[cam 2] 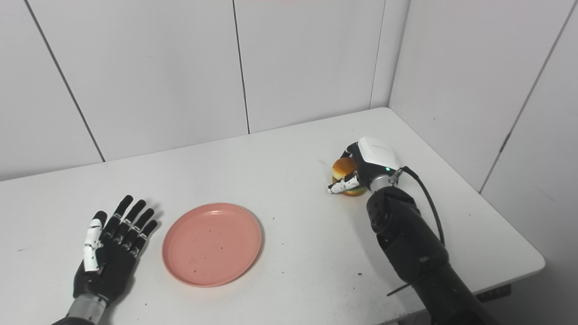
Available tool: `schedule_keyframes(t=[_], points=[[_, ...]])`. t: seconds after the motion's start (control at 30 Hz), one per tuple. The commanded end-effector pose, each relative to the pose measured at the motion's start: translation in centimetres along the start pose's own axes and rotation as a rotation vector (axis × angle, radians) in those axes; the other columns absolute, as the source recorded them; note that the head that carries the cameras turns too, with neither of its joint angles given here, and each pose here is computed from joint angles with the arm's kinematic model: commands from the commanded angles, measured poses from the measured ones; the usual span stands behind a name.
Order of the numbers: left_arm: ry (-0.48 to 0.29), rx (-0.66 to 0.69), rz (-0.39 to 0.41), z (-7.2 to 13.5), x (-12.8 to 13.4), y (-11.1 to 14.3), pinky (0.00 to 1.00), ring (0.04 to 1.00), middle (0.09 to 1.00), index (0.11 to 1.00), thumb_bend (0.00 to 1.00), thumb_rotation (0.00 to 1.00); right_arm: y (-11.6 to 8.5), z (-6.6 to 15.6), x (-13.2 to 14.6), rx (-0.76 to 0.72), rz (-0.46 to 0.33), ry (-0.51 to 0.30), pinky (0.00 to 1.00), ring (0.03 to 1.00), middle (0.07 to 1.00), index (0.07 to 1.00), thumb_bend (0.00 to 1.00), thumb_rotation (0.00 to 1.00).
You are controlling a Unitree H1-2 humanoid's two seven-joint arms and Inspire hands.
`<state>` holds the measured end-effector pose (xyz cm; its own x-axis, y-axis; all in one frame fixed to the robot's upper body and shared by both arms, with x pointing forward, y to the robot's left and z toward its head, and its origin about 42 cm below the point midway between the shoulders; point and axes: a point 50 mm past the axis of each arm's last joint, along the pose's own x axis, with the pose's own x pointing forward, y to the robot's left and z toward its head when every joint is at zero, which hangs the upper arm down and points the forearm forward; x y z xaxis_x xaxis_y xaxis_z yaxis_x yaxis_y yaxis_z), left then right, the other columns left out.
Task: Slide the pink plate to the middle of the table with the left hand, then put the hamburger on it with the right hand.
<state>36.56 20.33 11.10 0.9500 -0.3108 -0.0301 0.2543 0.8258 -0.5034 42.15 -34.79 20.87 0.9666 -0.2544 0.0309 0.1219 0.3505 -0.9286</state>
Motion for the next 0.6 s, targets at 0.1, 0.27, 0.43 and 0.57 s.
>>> schedule_keyframes(t=[0.1, 0.27, 0.43, 0.57], points=[[0.101, -0.008, 0.06, -2.2, -0.9, 0.7, 0.94, 0.922, 0.929, 0.929, 0.35, 1.0, -4.3, 1.8, 0.2, 0.035, -0.125, -0.101, 0.29, 0.376, 0.46, 0.49, 0.5, 0.14], [0.103, -0.004, 0.071, -2.6, -0.8, -0.1, 0.93, 0.909, 0.914, 0.912, 0.36, 1.0, -5.4, 4.1, -1.1, 0.052, -0.144, -0.202, 0.27, 0.357, 0.432, 0.487, 0.5, 0.13], [0.105, -0.001, 0.076, -3.0, -0.6, -1.3, 0.91, 0.895, 0.902, 0.901, 0.36, 1.0, -5.9, 7.5, -2.4, 0.081, -0.111, -0.293, 0.3, 0.386, 0.448, 0.486, 0.5, 0.14], [0.103, 0.011, 0.078, -3.6, -0.4, -2.3, 0.89, 0.886, 0.895, 0.896, 0.36, 1.0, -5.7, 10.3, -3.5, 0.077, -0.098, -0.375, 0.29, 0.38, 0.452, 0.487, 0.5, 0.14]])
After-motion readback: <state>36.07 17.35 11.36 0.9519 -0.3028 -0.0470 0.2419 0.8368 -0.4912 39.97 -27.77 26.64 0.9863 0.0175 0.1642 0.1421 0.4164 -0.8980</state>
